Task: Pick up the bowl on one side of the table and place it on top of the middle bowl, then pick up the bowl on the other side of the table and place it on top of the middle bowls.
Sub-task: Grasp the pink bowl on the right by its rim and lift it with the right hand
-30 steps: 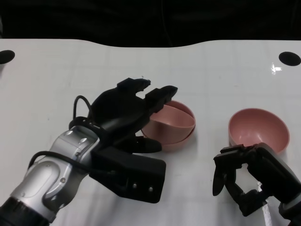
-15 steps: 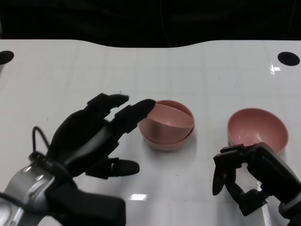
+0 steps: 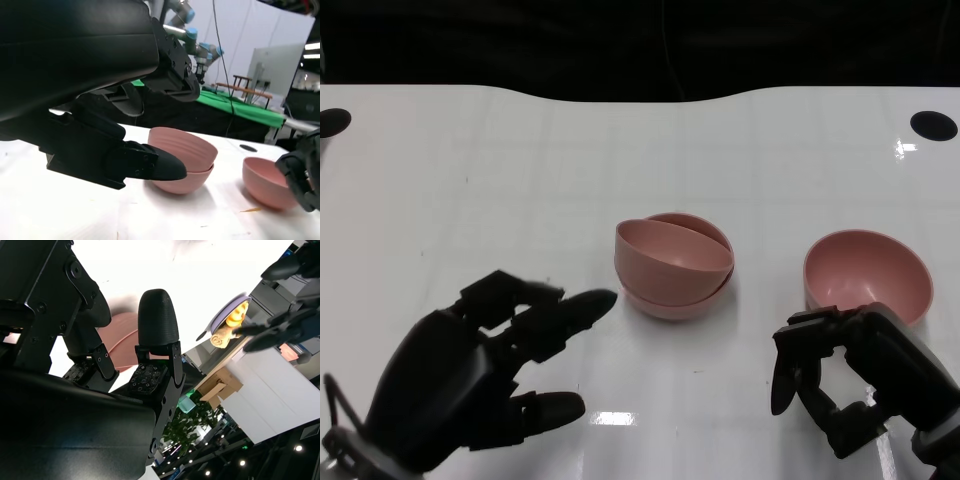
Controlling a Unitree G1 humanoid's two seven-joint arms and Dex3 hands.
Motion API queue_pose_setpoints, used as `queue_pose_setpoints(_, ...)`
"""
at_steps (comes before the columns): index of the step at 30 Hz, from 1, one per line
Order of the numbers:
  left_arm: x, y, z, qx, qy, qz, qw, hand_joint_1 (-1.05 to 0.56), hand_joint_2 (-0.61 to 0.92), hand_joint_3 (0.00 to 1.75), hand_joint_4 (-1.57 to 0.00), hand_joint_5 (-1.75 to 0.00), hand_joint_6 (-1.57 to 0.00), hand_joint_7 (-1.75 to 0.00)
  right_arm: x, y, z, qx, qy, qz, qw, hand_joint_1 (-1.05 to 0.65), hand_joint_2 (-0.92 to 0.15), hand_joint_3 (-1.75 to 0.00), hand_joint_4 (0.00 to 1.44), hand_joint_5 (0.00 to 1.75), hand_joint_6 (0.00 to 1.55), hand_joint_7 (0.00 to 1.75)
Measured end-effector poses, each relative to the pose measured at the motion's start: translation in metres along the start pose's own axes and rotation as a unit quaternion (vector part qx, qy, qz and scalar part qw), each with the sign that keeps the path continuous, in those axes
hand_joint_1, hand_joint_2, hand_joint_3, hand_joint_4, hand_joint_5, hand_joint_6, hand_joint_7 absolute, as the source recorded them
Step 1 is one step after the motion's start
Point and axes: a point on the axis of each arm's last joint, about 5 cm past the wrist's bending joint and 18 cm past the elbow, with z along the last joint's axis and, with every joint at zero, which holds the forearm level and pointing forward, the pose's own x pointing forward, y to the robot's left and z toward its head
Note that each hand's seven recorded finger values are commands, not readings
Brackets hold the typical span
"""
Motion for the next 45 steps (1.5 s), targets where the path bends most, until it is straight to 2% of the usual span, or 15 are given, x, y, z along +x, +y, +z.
queue_pose_setpoints(2,-0.009,-0.002,0.001,-0.018,0.014,0.011,1.0,-0.36,0.92,0.2,-0.52,-0.83,-0.69,-0.25,0.0,0.0,0.0,0.0,0.0,0.0,1.0,0.28,-0.03,-1.69,1.01,1.68,1.03,1.2)
queue_pose_setpoints(5,-0.019,-0.006,0.001,-0.048,0.02,0.039,0.998,-0.19,0.88,0.29,-0.62,-1.27,-0.7,-0.62,0.0,0.0,0.0,-0.001,0.002,-0.001,1.0,0.27,-0.03,-1.68,1.01,1.67,1.03,1.2)
queue_pose_setpoints(8,-0.025,-0.013,0.0,-0.072,0.029,0.069,0.995,-0.08,0.58,0.88,-0.69,-1.42,-0.74,-0.84,0.0,-0.001,0.0,-0.001,0.003,-0.001,1.0,0.29,-0.03,-1.67,1.0,1.67,1.02,1.2)
queue_pose_setpoints(10,-0.026,-0.017,-0.001,-0.087,0.031,0.085,0.992,-0.03,0.49,1.07,-0.74,-1.46,-0.78,-0.91,-0.001,-0.001,-0.001,0.0,0.005,-0.001,1.0,0.3,-0.03,-1.67,1.0,1.65,1.02,1.19)
queue_pose_setpoints(12,-0.027,-0.022,-0.001,-0.102,0.034,0.101,0.989,0.0,0.4,1.28,-0.77,-1.6,-0.81,-1.04,-0.001,-0.001,-0.001,0.0,0.006,-0.003,1.0,0.29,-0.05,-1.66,0.99,1.67,1.01,1.19)
queue_pose_setpoints(15,-0.029,-0.027,-0.002,-0.135,0.048,0.124,0.982,0.01,0.32,1.45,-0.8,-1.69,-0.83,-1.21,-0.001,-0.003,-0.002,0.003,0.011,-0.01,1.0,0.29,-0.04,-1.64,0.99,1.71,1.01,1.18)
queue_pose_setpoints(19,-0.032,-0.03,-0.006,-0.173,0.064,0.146,0.972,0.01,0.28,1.54,-0.83,-1.69,-0.84,-1.37,-0.001,-0.005,-0.002,0.001,0.021,-0.014,1.0,0.3,-0.06,-1.61,0.95,1.74,0.98,1.16)
queue_pose_setpoints(21,-0.034,-0.03,-0.009,-0.179,0.066,0.147,0.971,0.01,0.27,1.57,-0.87,-1.68,-0.85,-1.47,0.0,-0.006,-0.002,0.0,0.025,-0.016,1.0,0.28,-0.13,-1.51,0.93,1.69,0.95,1.12)
queue_pose_setpoints(27,-0.036,-0.032,-0.014,-0.202,0.074,0.156,0.964,0.02,0.27,1.59,-0.91,-1.67,-0.84,-1.52,0.005,-0.022,0.004,-0.024,0.073,-0.029,0.997,0.11,-0.41,-0.96,0.74,1.23,0.76,0.8)
queue_pose_setpoints(28,-0.036,-0.032,-0.015,-0.204,0.076,0.156,0.963,0.03,0.27,1.59,-0.92,-1.66,-0.85,-1.51,0.005,-0.025,0.007,-0.034,0.088,-0.026,0.995,0.02,-0.52,-0.73,0.65,1.1,0.68,0.67)
queue_pose_setpoints(30,-0.037,-0.032,-0.016,-0.205,0.078,0.154,0.963,0.04,0.27,1.6,-0.92,-1.65,-0.85,-1.5,0.005,-0.033,0.012,-0.064,0.124,-0.015,0.99,-0.07,-0.68,-0.38,0.61,0.91,0.67,0.45)
queue_pose_setpoints(32,-0.037,-0.031,-0.016,-0.204,0.079,0.153,0.964,0.04,0.26,1.6,-0.93,-1.65,-0.86,-1.49,0.007,-0.041,0.019,-0.099,0.155,-0.013,0.983,-0.15,-0.77,-0.14,0.61,0.81,0.65,0.29)
queue_pose_setpoints(36,-0.037,-0.03,-0.017,-0.202,0.078,0.152,0.964,0.03,0.24,1.58,-0.92,-1.65,-0.86,-1.49,0.011,-0.051,0.031,-0.162,0.192,-0.011,0.968,-0.19,-0.79,-0.02,0.53,0.68,0.61,0.17)
queue_pose_setpoints(40,-0.037,-0.03,-0.017,-0.199,0.078,0.151,0.965,0.03,0.24,1.59,-0.92,-1.65,-0.86,-1.49,0.013,-0.055,0.037,-0.191,0.213,-0.008,0.958,-0.23,-0.78,0.0,0.43,0.54,0.56,0.1)
queue_pose_setpoints(45,-0.037,-0.03,-0.017,-0.199,0.076,0.146,0.966,0.01,0.23,1.6,-0.92,-1.64,-0.86,-1.48,0.014,-0.061,0.043,-0.243,0.25,0.022,0.937,-0.3,-0.78,0.0,0.38,0.43,0.51,0.04)
